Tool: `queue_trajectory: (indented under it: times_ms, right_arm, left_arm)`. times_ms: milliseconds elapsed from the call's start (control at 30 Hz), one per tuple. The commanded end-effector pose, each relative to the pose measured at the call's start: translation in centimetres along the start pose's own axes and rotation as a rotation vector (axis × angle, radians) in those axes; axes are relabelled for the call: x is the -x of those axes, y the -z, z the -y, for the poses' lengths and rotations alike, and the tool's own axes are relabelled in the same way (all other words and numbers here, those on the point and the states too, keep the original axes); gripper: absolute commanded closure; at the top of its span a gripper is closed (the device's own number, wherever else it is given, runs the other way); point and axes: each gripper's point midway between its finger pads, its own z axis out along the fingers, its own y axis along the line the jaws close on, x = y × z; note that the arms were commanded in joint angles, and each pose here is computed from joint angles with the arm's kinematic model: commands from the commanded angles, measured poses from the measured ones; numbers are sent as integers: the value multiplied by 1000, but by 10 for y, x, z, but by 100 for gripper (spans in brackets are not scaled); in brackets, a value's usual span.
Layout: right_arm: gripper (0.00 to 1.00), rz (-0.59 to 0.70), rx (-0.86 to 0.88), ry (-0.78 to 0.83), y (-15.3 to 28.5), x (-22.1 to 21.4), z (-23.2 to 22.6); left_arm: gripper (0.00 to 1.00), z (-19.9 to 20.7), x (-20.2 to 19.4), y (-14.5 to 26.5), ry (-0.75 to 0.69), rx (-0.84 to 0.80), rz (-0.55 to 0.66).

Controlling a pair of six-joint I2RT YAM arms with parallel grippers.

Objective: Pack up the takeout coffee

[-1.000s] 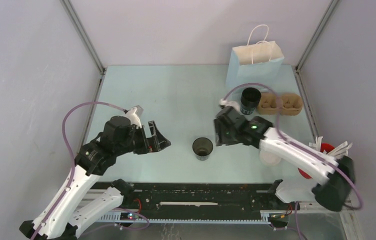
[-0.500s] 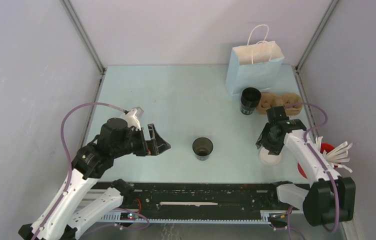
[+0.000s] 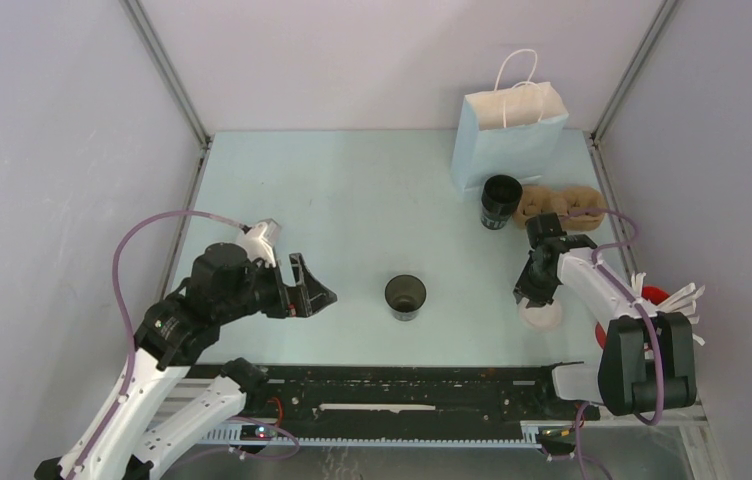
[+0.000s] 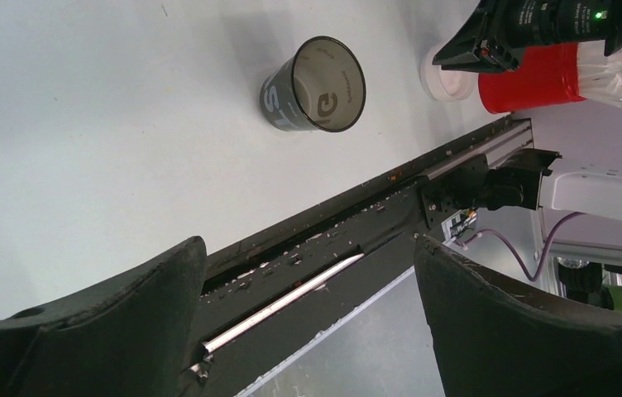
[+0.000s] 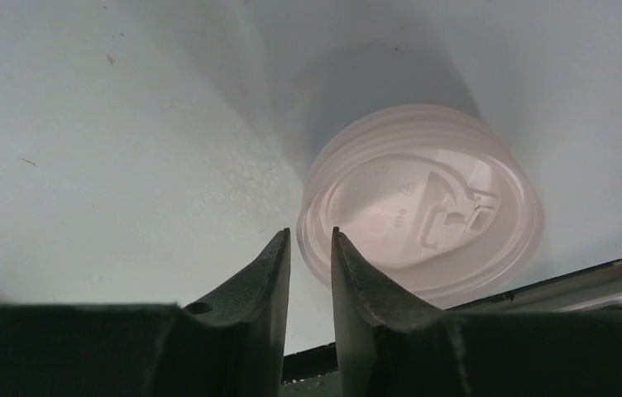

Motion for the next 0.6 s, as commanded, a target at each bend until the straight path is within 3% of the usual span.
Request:
queue_trajectory:
  times_ms: [0,333,567]
  right_arm:
    - [71,51,-2,-5,-2,11,1]
    - [89,70,7,-7,0,12,1]
    - [94,91,15,-5,10,13,-1]
  left_arm:
    - [0,10,6,5,-41,-34,11]
    - [0,11,7,2,-50,-35,1]
    - [0,11,8,2,-54,-33,-2]
